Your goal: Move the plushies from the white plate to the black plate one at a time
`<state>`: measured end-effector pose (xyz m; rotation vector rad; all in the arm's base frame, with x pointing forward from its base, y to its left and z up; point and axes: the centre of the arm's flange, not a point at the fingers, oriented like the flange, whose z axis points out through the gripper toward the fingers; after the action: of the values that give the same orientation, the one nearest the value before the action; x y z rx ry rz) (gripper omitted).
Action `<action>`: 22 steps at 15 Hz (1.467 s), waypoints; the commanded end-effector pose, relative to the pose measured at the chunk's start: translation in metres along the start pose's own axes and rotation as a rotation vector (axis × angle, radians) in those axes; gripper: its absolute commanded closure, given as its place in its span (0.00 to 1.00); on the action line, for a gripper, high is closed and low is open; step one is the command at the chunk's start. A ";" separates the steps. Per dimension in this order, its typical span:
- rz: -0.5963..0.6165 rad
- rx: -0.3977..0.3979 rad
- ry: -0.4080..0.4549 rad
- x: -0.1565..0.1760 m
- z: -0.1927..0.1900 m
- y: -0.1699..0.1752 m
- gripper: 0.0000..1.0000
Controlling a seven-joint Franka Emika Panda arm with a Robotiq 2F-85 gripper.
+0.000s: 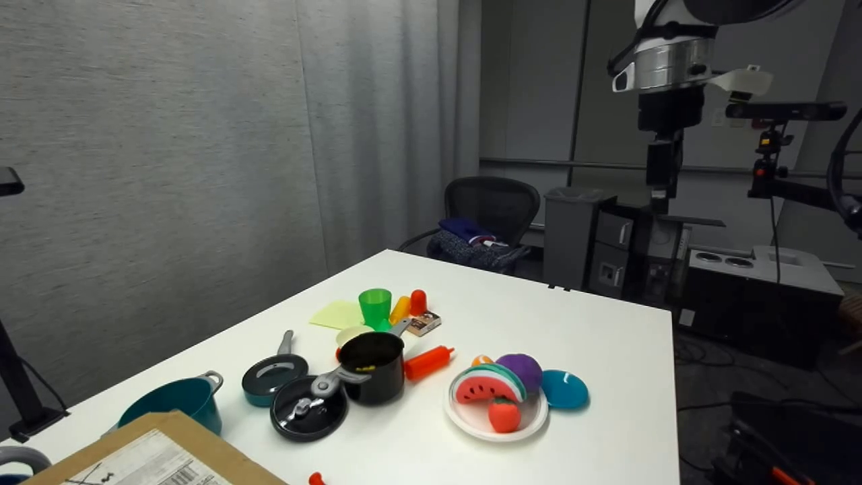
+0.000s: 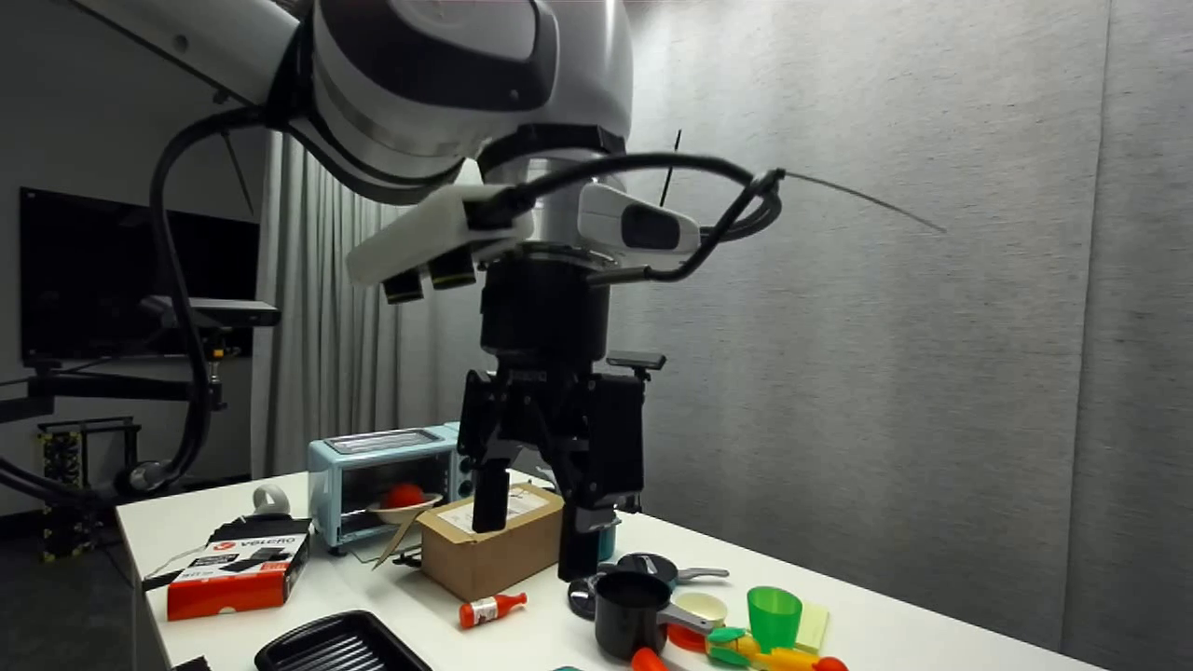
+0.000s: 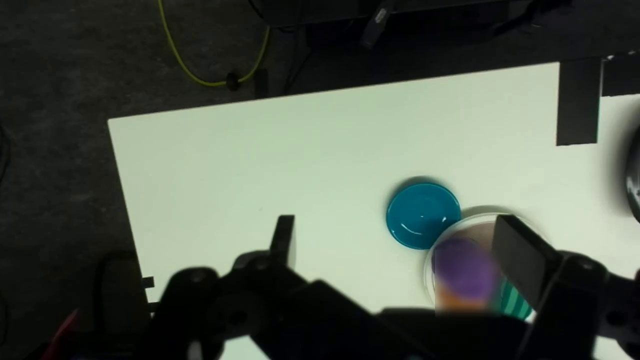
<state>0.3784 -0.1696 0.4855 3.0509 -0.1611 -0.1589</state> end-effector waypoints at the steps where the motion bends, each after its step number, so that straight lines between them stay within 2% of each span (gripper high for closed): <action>1: 0.008 0.082 0.048 0.028 0.017 -0.011 0.00; 4: -0.022 0.077 0.052 0.047 0.030 -0.037 0.00; 5: -0.013 0.064 0.040 0.032 0.027 -0.024 0.00; 7: -0.031 0.057 0.034 0.041 0.035 -0.036 0.00; 11: -0.032 0.056 0.035 0.043 0.035 -0.037 0.00; 12: -0.023 0.079 0.039 0.047 0.042 -0.036 0.00; 18: 0.012 0.220 -0.013 0.093 0.114 -0.055 0.00; 22: 0.008 0.266 -0.063 0.120 0.171 -0.083 0.00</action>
<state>0.4582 -0.1226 0.3322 3.2682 -0.2456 -0.2201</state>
